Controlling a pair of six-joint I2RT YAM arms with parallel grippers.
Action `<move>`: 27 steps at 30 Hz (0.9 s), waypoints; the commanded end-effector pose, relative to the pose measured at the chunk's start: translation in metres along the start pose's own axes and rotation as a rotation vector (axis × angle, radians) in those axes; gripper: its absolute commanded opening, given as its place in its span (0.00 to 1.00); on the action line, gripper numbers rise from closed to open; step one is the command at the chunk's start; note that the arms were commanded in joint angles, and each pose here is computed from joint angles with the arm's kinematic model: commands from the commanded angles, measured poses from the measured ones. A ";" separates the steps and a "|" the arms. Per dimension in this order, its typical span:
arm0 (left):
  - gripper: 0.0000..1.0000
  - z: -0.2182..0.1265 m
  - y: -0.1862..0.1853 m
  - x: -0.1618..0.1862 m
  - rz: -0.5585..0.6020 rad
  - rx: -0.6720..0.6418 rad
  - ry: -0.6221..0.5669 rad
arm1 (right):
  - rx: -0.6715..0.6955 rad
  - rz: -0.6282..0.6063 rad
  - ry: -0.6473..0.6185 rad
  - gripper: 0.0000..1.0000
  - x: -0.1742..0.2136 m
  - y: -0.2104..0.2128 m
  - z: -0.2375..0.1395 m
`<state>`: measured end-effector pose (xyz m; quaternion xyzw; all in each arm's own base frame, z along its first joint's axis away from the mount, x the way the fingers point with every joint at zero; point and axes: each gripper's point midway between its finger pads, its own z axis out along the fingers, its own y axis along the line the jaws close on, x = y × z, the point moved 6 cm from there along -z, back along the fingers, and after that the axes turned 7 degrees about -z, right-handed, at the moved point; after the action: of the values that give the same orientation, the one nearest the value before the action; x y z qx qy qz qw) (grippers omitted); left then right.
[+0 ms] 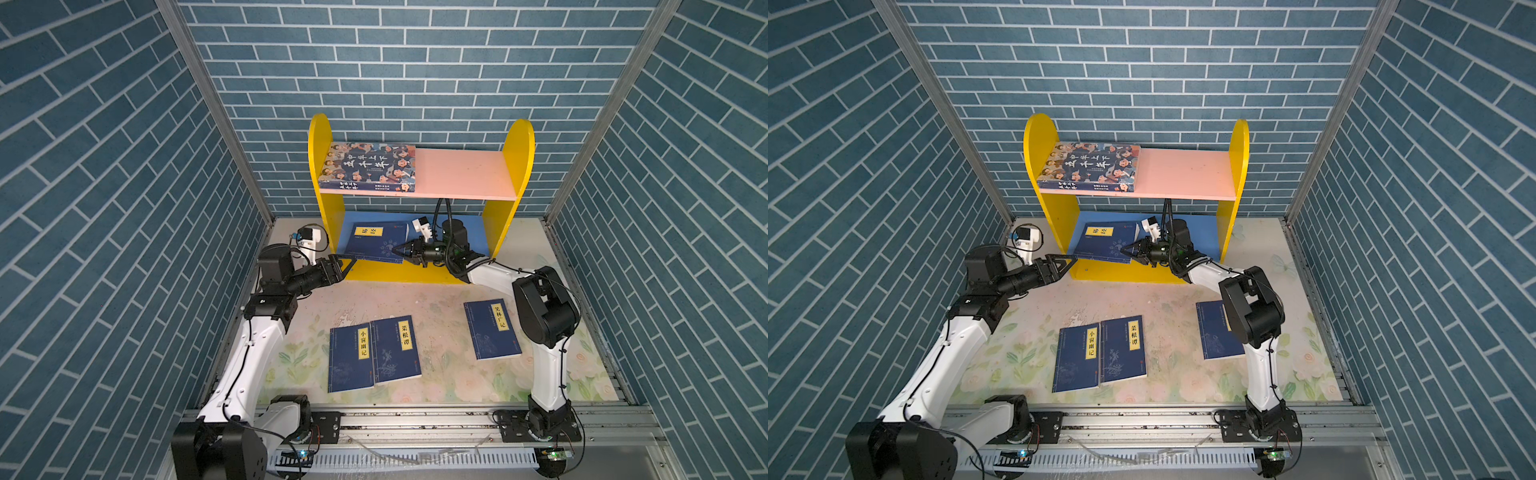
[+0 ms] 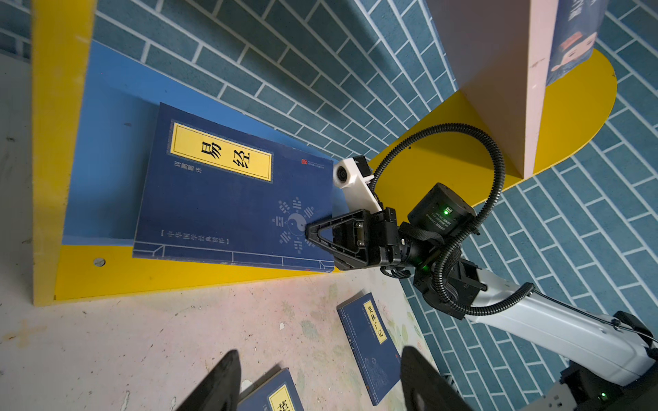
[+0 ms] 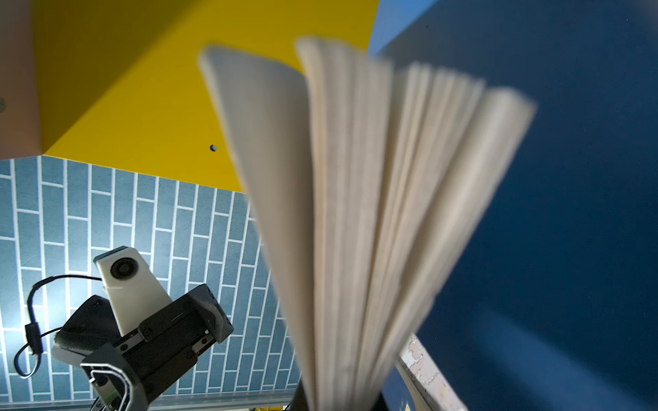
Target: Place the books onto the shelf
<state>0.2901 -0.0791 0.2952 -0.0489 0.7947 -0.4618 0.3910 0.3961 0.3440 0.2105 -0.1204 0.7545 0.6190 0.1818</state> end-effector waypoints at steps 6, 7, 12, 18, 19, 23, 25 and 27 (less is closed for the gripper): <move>0.73 0.000 0.002 0.001 -0.001 0.015 -0.014 | -0.033 -0.062 0.022 0.00 -0.017 0.014 0.008; 0.73 0.000 0.002 0.001 -0.003 0.015 -0.014 | -0.034 -0.060 0.027 0.00 -0.018 0.014 0.009; 0.73 0.000 0.002 0.001 -0.006 0.017 -0.018 | -0.028 -0.040 0.045 0.00 -0.020 0.008 0.015; 0.74 -0.001 0.001 0.002 -0.002 0.019 -0.021 | -0.022 -0.032 0.087 0.00 -0.018 0.005 0.025; 0.74 -0.001 0.001 0.002 -0.003 0.018 -0.022 | -0.015 -0.031 0.093 0.00 -0.018 0.004 0.025; 0.74 -0.002 0.001 0.002 -0.001 0.019 -0.026 | -0.013 -0.035 0.095 0.00 -0.021 0.008 0.026; 0.74 -0.002 0.001 0.002 -0.002 0.019 -0.026 | 0.000 -0.014 0.110 0.00 -0.019 -0.005 0.031; 0.74 -0.002 0.002 0.002 -0.003 0.017 -0.026 | 0.006 -0.010 0.118 0.06 -0.018 -0.008 0.032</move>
<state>0.2908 -0.0790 0.2902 -0.0587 0.7914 -0.4679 0.3890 0.4195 0.3683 0.2104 -0.1346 0.7696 0.6080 0.1409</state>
